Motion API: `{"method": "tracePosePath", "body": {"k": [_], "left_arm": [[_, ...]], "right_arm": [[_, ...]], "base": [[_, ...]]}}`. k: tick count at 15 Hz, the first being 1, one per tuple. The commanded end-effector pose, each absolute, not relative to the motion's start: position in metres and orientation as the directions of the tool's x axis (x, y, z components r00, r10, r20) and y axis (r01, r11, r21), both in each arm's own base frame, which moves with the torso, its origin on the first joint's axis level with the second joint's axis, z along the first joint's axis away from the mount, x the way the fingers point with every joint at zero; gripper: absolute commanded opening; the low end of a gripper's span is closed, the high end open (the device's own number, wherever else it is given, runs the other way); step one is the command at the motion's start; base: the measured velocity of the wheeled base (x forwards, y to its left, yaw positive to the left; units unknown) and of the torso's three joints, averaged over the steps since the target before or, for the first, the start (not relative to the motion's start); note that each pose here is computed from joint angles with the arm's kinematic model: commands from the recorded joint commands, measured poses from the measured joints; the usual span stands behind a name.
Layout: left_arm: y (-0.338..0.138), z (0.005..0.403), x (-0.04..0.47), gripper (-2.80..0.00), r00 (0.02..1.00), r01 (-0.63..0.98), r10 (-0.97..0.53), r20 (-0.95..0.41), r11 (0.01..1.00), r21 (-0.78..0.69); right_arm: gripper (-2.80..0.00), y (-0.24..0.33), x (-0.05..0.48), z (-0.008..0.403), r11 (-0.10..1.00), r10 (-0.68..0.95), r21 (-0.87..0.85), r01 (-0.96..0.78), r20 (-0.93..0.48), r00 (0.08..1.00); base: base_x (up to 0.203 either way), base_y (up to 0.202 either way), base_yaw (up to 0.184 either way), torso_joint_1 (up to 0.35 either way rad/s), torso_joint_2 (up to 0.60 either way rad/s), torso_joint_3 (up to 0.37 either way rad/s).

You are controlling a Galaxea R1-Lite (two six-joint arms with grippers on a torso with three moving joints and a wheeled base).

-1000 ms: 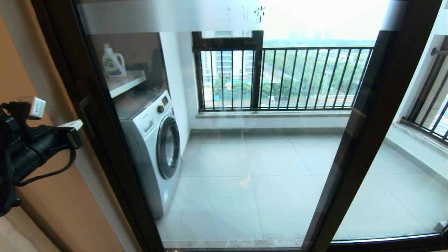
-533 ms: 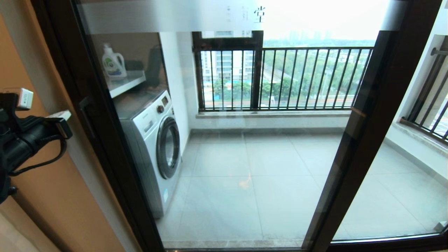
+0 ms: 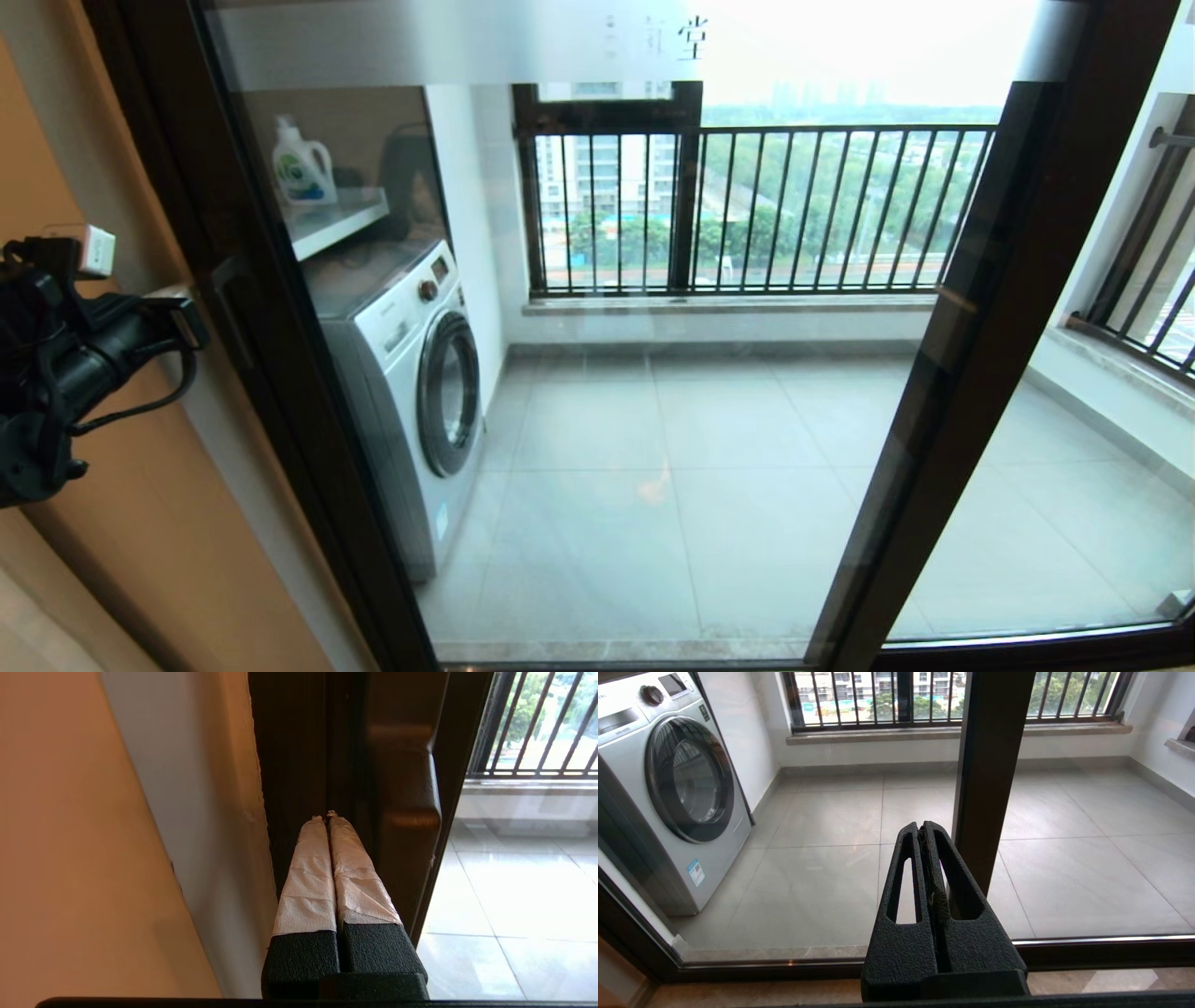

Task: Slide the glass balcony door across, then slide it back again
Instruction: Open the slid door

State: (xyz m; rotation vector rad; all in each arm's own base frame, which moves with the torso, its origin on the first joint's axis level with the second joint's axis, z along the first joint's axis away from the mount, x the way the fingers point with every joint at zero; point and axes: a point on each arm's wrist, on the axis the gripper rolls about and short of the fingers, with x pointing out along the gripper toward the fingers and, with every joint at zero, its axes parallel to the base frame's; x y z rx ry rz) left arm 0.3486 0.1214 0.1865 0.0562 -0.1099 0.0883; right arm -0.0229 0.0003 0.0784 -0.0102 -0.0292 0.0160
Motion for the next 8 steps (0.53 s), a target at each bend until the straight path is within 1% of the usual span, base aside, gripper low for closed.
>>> {"method": "tracePosePath", "body": {"k": [1, 8], "left_arm": [[0.12, 0.186, 0.352, -2.8, 0.99, -0.084, 0.077, 0.12, 0.995, 0.054], [0.089, 0.183, 0.356, -2.8, 0.995, -0.001, -0.003, 0.104, 0.999, 0.037]], "right_arm": [[-2.8, 0.0, -0.022, 0.076, 1.0, 0.017, -0.011, -0.017, 0.02, 1.0], [-2.8, 0.0, -0.022, 0.076, 1.0, 0.017, -0.01, -0.017, 0.02, 1.0]], "base": [[0.0, 0.0, 0.0, 0.0, 0.0, 0.0], [0.0, 0.0, 0.0, 0.0, 0.0, 0.0]]}}
